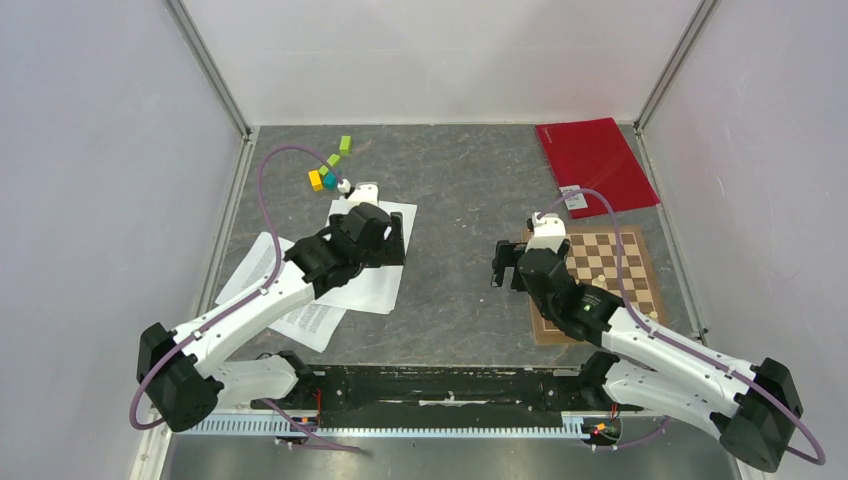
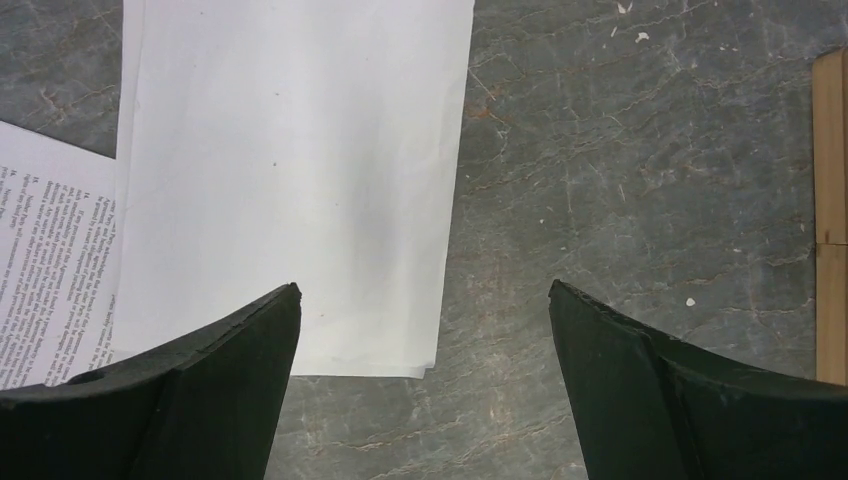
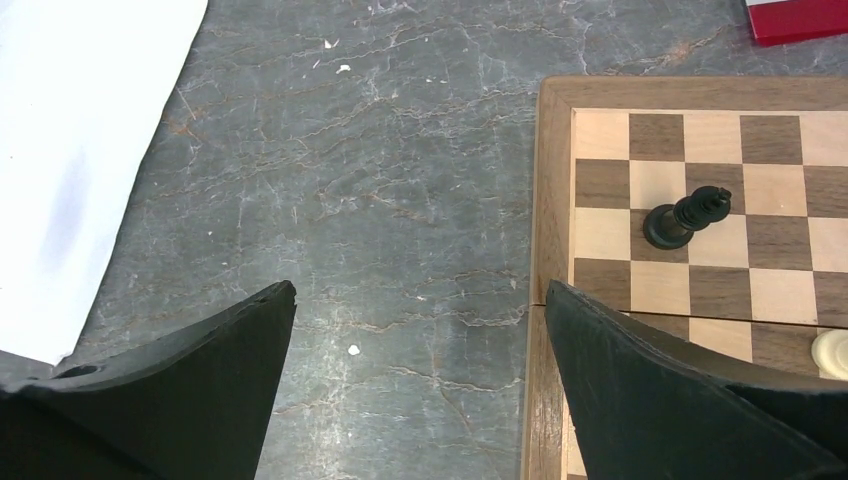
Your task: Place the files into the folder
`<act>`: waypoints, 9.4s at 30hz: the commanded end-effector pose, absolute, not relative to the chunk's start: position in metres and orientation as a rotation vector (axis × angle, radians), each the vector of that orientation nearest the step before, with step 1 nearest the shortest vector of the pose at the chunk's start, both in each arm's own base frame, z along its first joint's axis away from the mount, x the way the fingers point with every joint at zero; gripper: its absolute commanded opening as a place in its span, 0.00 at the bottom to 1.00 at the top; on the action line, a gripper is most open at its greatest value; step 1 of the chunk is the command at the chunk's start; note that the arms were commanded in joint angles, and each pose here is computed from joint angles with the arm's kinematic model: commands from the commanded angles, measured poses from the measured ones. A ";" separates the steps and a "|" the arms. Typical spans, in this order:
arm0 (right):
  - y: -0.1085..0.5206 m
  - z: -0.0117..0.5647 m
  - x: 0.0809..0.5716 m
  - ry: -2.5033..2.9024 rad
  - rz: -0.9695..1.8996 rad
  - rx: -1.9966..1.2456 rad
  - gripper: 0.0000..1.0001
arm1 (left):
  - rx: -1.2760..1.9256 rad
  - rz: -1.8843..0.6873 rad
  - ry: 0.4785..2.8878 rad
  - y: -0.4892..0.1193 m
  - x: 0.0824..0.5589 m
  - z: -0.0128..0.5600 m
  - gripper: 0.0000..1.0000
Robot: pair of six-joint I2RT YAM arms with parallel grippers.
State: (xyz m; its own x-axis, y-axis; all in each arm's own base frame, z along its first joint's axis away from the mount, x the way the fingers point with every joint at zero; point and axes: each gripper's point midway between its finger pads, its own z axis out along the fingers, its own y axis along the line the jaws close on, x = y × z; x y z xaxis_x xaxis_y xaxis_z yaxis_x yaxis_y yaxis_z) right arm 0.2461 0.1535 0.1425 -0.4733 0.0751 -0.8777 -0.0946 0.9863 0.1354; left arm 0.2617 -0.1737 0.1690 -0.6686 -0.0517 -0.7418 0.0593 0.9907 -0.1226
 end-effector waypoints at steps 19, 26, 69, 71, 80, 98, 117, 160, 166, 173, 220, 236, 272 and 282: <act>0.151 0.190 0.260 1.979 0.190 0.089 0.99 | -0.068 -0.193 2.270 -0.165 0.256 0.188 1.00; 0.121 0.202 0.310 1.954 0.172 0.260 0.99 | 0.028 -0.331 2.308 -0.186 0.250 0.196 1.00; -0.164 0.101 0.637 1.754 -0.080 0.719 0.98 | 0.027 -0.538 2.396 -0.222 0.298 0.200 0.98; -0.173 0.097 0.644 1.769 -0.128 0.701 0.98 | 0.018 -0.544 2.407 -0.220 0.300 0.197 0.98; -0.203 0.093 0.653 1.782 -0.225 0.645 0.98 | -0.004 -0.615 2.440 -0.220 0.306 0.187 0.97; -0.216 0.042 0.654 1.851 -0.050 0.709 0.98 | -0.051 -0.728 2.473 -0.226 0.316 0.179 0.96; -0.146 0.014 0.641 1.995 0.149 0.704 0.98 | -0.070 -0.772 2.460 -0.223 0.314 0.185 0.94; 0.216 0.002 0.458 2.401 0.477 0.142 0.98 | -0.629 -0.582 2.419 -0.170 0.323 0.128 0.94; 0.205 0.031 0.457 2.356 0.389 0.097 0.98 | -0.577 -0.543 2.409 -0.169 0.331 0.111 0.93; 0.222 0.101 0.424 2.251 0.603 0.115 0.98 | -0.509 -0.647 2.378 -0.178 0.387 0.128 0.92; 0.322 0.064 0.257 2.059 1.264 0.469 0.99 | -0.519 -0.642 2.422 -0.176 0.544 0.048 0.70; 0.308 0.073 0.261 1.931 1.380 0.635 0.99 | -0.514 -0.631 2.440 -0.175 0.543 0.051 0.64; 0.336 0.090 0.324 1.894 1.084 0.397 0.76 | -0.542 -0.641 2.500 -0.166 0.548 0.040 0.23; 0.331 0.108 0.339 1.854 0.911 0.258 0.61 | -0.567 -0.678 2.501 -0.166 0.549 0.040 0.10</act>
